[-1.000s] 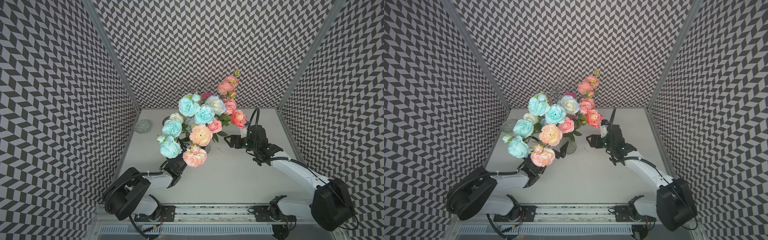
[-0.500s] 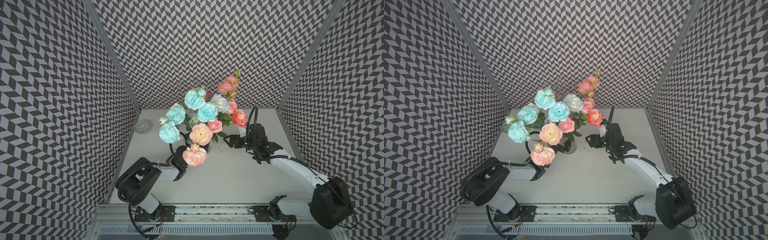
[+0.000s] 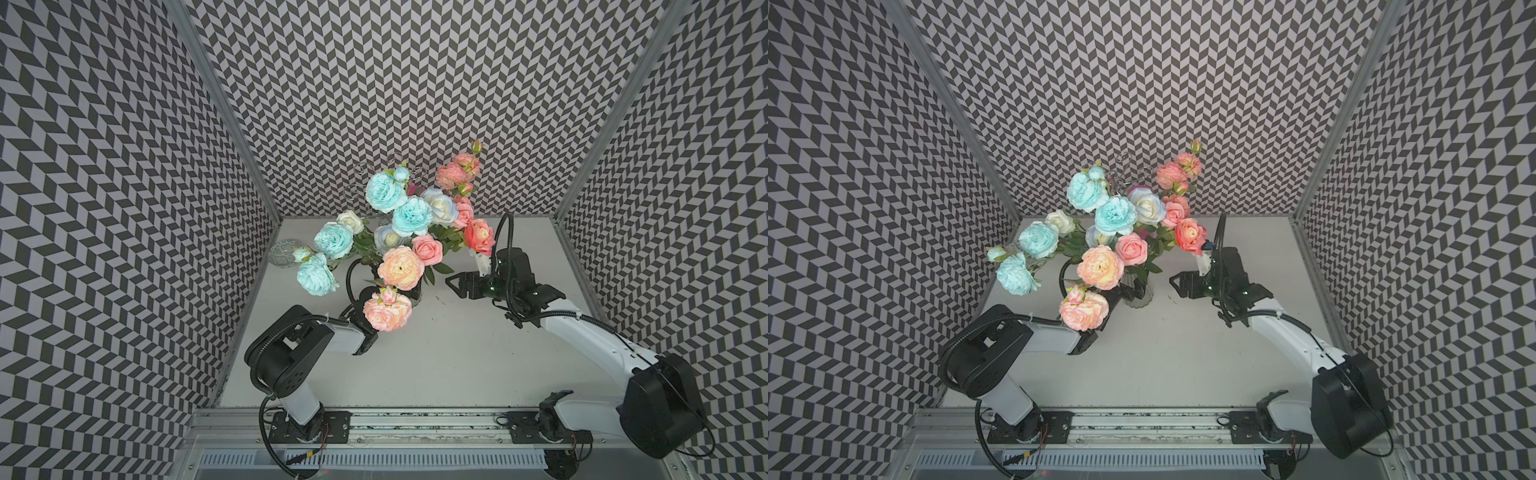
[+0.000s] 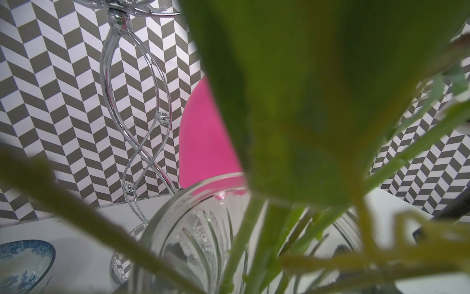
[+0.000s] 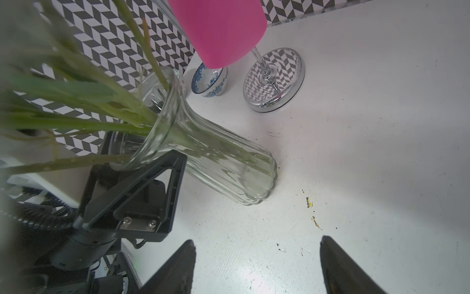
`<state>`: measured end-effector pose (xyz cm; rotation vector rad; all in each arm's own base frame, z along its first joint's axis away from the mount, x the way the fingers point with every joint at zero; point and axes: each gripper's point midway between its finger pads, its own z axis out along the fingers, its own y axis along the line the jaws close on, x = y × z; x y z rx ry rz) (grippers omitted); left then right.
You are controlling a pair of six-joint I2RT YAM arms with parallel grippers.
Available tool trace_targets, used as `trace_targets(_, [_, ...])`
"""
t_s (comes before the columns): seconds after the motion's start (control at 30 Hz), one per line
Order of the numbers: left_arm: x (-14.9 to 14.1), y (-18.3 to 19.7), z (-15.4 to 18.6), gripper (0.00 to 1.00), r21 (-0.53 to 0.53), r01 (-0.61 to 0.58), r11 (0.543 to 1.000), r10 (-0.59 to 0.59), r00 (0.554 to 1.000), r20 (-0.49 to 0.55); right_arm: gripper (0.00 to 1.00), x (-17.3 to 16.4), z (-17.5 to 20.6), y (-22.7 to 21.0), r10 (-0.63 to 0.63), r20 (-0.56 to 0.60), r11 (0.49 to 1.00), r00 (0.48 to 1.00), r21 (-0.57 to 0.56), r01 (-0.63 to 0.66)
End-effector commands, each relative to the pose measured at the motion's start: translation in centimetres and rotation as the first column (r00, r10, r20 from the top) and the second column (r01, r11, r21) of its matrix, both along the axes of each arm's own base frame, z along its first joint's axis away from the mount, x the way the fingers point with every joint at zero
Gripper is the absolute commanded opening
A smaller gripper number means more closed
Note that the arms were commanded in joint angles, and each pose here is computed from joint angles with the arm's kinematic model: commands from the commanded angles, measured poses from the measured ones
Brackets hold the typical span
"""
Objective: Pick out pink flowers from the vase
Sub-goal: Pick up the vase from the center of the board.
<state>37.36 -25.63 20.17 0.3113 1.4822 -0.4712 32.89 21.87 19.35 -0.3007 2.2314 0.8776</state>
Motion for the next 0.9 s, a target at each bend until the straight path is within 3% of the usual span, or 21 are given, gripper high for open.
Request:
trace_targets(0.0, [0.6,0.2,0.7,1.0,-0.042,-0.016,0.999,0.016,1.0,0.006,0.74,-0.4,3.3,0.8,0.05,0.108,0.998,0.993,0.037,-0.055])
trace_targets(0.2, [1.1,0.4,-0.1,1.0,-0.049,-0.039,0.998,0.038,0.999,-0.02,0.65,-2.5,6.1,2.2,0.131,0.227,0.989,0.965,0.044,-0.144])
trace_targets(0.53, [1.5,-0.2,-0.9,0.99,-0.05,-0.024,0.998,0.02,0.997,-0.073,0.41,-6.1,9.2,4.5,0.232,0.391,0.958,0.891,0.065,-0.278])
trace_targets(0.87, [2.3,-0.2,-1.8,0.98,-0.053,-0.047,0.998,0.041,0.993,-0.114,0.35,-6.5,11.7,6.1,0.217,0.481,0.957,0.849,0.067,-0.283])
